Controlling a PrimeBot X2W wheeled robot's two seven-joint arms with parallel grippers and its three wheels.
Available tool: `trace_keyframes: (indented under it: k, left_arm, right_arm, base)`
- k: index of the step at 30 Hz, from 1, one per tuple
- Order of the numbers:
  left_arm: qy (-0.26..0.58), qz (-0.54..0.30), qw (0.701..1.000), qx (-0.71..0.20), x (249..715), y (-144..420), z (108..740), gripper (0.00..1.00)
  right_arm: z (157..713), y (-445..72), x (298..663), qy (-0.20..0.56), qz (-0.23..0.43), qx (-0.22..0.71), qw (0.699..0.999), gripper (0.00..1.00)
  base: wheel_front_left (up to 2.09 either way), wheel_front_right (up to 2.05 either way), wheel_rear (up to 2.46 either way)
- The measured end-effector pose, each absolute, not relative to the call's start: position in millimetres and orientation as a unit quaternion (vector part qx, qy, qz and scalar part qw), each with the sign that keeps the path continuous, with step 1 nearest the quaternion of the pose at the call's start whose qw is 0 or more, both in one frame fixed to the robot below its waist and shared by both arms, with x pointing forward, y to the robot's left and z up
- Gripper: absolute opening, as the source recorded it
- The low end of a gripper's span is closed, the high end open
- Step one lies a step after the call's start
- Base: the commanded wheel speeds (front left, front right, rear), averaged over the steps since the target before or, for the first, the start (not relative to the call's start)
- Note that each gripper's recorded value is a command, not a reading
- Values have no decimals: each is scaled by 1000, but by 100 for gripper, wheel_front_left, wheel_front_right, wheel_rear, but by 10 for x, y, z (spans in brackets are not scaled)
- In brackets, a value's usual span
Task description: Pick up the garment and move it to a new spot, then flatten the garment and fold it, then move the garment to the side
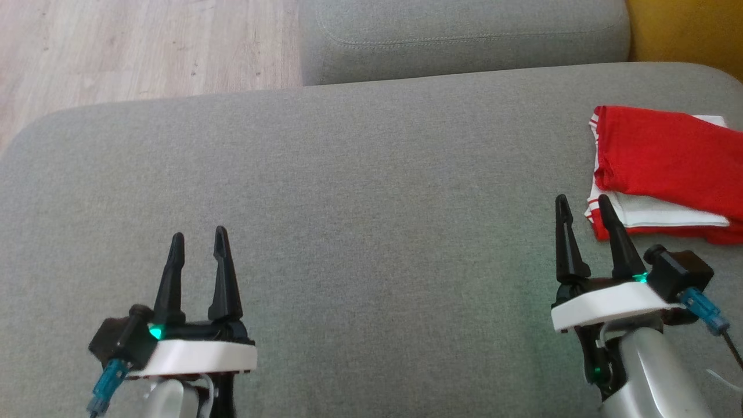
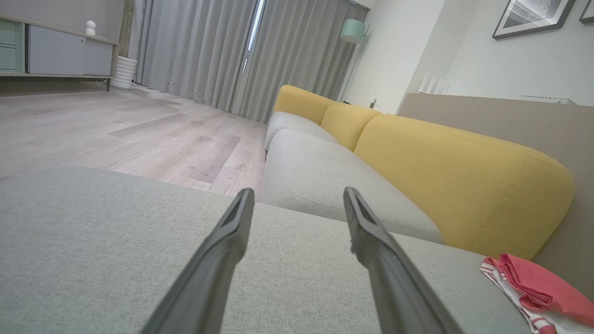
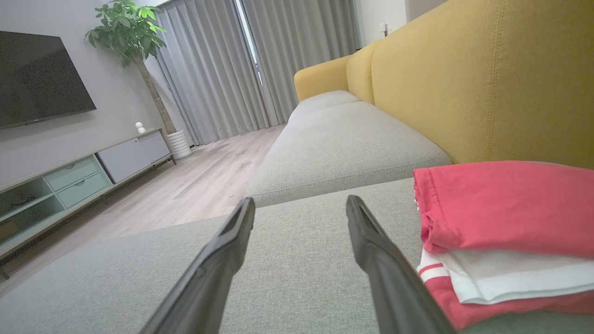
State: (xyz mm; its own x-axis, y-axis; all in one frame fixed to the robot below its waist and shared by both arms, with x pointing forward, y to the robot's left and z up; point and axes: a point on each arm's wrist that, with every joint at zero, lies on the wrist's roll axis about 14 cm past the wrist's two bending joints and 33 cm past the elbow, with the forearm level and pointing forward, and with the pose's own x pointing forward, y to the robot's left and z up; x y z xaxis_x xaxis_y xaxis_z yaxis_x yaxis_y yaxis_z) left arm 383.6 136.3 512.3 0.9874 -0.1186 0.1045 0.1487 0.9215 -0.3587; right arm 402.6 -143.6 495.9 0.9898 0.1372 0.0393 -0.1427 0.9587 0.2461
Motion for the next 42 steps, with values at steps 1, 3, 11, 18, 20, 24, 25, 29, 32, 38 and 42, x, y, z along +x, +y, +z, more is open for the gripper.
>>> trace_keyframes:
  k: [1,3,11,18,20,24,25,29,32,38,42]
  left_arm:
    - [-41,-69,979,-186,3836,1361,5126,100]
    - [-41,-69,979,-186,3835,1359,5131,100]
    - [-43,-69,979,-186,3834,1356,5146,100]
    - [-23,-64,980,-185,3807,1361,5015,0]
    - [5,-57,981,-184,3732,1373,4828,0]
    - [42,-45,979,-196,3603,1399,4599,0]
    - [42,-44,978,-200,3605,1402,4602,0]
    - [46,-40,974,-218,3613,1413,4599,0]
    - [48,-37,972,-227,3613,1420,4596,0]
    - [54,-27,964,-259,3621,1454,4586,0]
    - [53,-18,959,-276,3641,1499,4598,0]
  right_arm:
    - [4962,-1436,4025,-11,71,125,990,100]
    - [4967,-1433,4021,-12,71,125,990,100]
    - [4977,-1419,4013,-13,74,124,989,100]
    - [4848,-1415,3977,7,72,124,990,0]
    - [4648,-1426,3883,37,66,125,989,0]
    - [4392,-1453,3710,78,55,138,986,0]
    - [4399,-1459,3714,77,53,144,985,0]
    - [4428,-1476,3734,75,47,164,983,0]
    - [4426,-1491,3736,77,42,174,981,0]
    - [4439,-1546,3745,78,28,210,974,0]
    - [4452,-1576,3752,77,20,230,970,0]
  base:
    - [0,0,0]
    - [0,0,0]
    - [0,0,0]
    - [0,0,0]
    - [0,0,0]
    - [0,0,0]
    - [0,0,0]
    - [0,0,0]
    - [0,0,0]
    - [0,0,0]
    - [0,0,0]
